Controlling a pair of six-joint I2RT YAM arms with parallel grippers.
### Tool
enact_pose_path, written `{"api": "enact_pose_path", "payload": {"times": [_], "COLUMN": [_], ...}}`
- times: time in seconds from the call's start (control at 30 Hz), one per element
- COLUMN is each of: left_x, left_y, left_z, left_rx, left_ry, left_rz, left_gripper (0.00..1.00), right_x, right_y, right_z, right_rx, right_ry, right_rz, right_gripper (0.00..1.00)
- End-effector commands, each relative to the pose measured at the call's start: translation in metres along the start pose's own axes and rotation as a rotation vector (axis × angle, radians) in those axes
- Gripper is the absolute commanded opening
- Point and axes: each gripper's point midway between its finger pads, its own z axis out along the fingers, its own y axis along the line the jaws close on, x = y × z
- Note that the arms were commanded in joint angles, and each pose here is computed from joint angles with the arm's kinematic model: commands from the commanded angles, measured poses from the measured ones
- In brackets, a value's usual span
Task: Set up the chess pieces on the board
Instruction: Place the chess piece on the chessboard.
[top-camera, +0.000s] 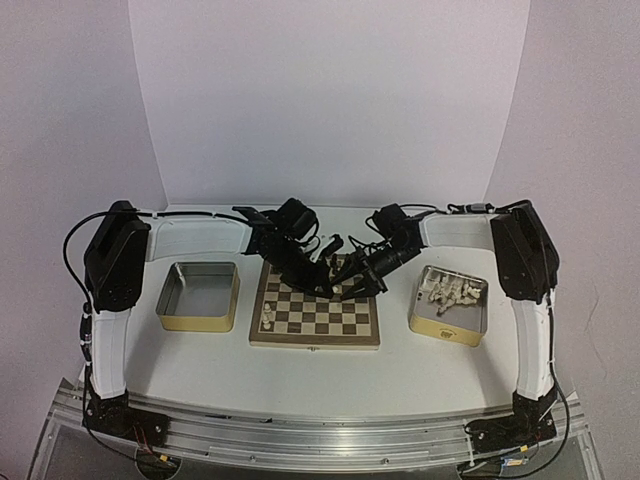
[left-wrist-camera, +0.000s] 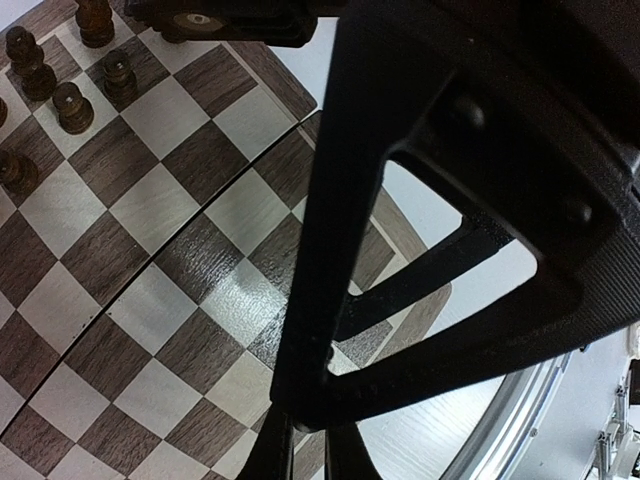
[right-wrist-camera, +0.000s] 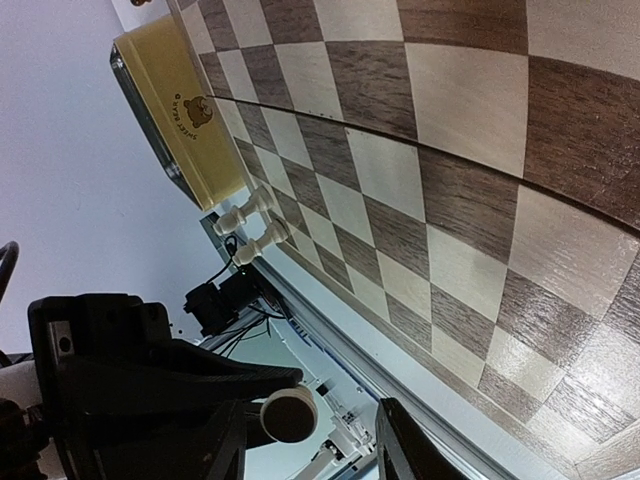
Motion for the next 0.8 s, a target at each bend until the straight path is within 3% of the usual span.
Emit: {"api": "enact_pose_path", "payload": {"times": [0.0, 0.37, 0.67, 0.77], "left_x": [-0.0349, -0.0355, -0.0386, -0.04], "left_y": [-0.0229, -0.0242, -0.0248, -0.0241], "left_z": [-0.0311, -0.0314, -0.0339, -0.035], "left_rx": [0.044, 0.055, 0.052, 0.048], "left_ry": [-0.111, -0.111, -0.123, -0.127], "left_rz": [0.041, 0.044, 0.049, 0.05], "left_gripper": [0.0, 0.0, 0.0, 0.0], "right_x": [0.0004, -0.004, -0.0039, -0.0032], "right_y": [0.0125, 0.0135, 0.0166, 0.0161], "right_z": [0.0005, 0.0017, 0.0038, 0.0036], "right_rx": [-0.033, -0.036, -0.061, -0.063], "right_ry": [0.021, 0.015, 0.035, 0.036], "right_rz": [-0.044, -0.036, -0.028, -0.025], "right_gripper": [0.42, 0.27, 0.24, 0.18]}}
